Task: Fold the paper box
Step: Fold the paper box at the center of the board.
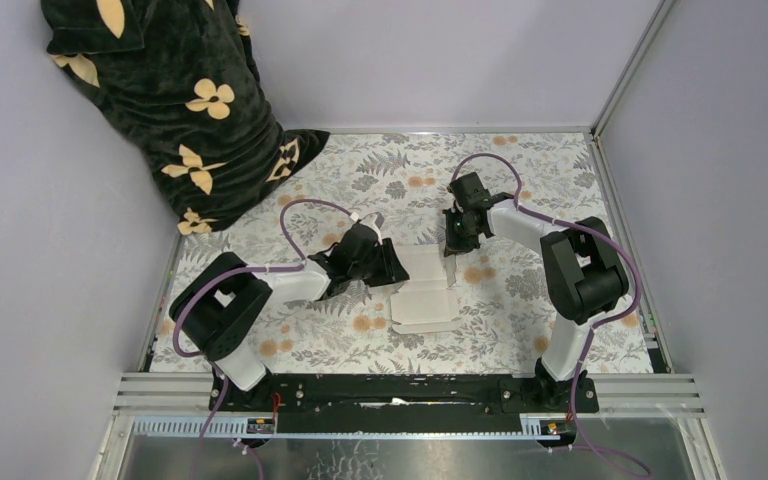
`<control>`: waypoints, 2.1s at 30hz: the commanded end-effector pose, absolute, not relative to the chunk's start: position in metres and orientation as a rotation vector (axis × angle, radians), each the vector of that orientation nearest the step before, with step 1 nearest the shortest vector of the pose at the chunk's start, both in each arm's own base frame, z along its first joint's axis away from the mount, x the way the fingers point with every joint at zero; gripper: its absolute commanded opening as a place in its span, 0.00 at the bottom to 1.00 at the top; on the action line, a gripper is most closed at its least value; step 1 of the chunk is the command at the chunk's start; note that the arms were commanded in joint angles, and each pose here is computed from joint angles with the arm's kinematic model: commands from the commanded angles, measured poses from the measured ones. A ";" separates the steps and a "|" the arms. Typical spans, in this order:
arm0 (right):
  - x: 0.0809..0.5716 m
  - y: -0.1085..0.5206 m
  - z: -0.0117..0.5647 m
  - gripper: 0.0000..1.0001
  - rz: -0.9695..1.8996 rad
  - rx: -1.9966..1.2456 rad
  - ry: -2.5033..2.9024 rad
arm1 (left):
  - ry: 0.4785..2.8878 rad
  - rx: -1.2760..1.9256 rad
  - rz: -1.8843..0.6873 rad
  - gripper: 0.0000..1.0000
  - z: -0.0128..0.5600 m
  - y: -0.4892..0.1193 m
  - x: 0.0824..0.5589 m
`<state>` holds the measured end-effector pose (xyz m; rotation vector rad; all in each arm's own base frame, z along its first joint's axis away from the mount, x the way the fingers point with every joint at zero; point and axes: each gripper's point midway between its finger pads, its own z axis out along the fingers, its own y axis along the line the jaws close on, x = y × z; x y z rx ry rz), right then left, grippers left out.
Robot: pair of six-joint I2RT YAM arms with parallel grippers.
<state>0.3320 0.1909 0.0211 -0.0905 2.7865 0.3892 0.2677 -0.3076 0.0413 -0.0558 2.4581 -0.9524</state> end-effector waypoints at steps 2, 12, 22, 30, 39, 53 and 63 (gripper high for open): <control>0.325 0.192 0.012 0.07 0.390 -0.126 2.816 | 2.421 -0.030 -0.973 0.44 0.054 -0.318 0.272; 0.325 0.192 0.011 0.07 0.386 -0.129 2.819 | 2.403 -0.059 -0.895 0.49 0.058 -0.305 0.273; 0.328 0.189 0.015 0.07 0.358 -0.122 2.812 | 2.396 -0.086 -0.790 0.64 0.072 -0.281 0.284; 0.328 0.189 0.015 0.07 0.357 -0.120 2.815 | 2.419 -0.106 -0.944 0.64 0.066 -0.293 0.270; 0.326 0.188 0.012 0.07 0.360 -0.114 2.821 | 2.414 -0.108 -0.995 0.58 0.066 -0.298 0.267; 0.324 0.189 0.007 0.07 0.369 -0.111 2.827 | 2.424 -0.083 -1.014 0.43 0.065 -0.307 0.265; 0.324 0.189 0.006 0.07 0.372 -0.112 2.827 | 2.436 -0.065 -1.006 0.43 0.062 -0.315 0.264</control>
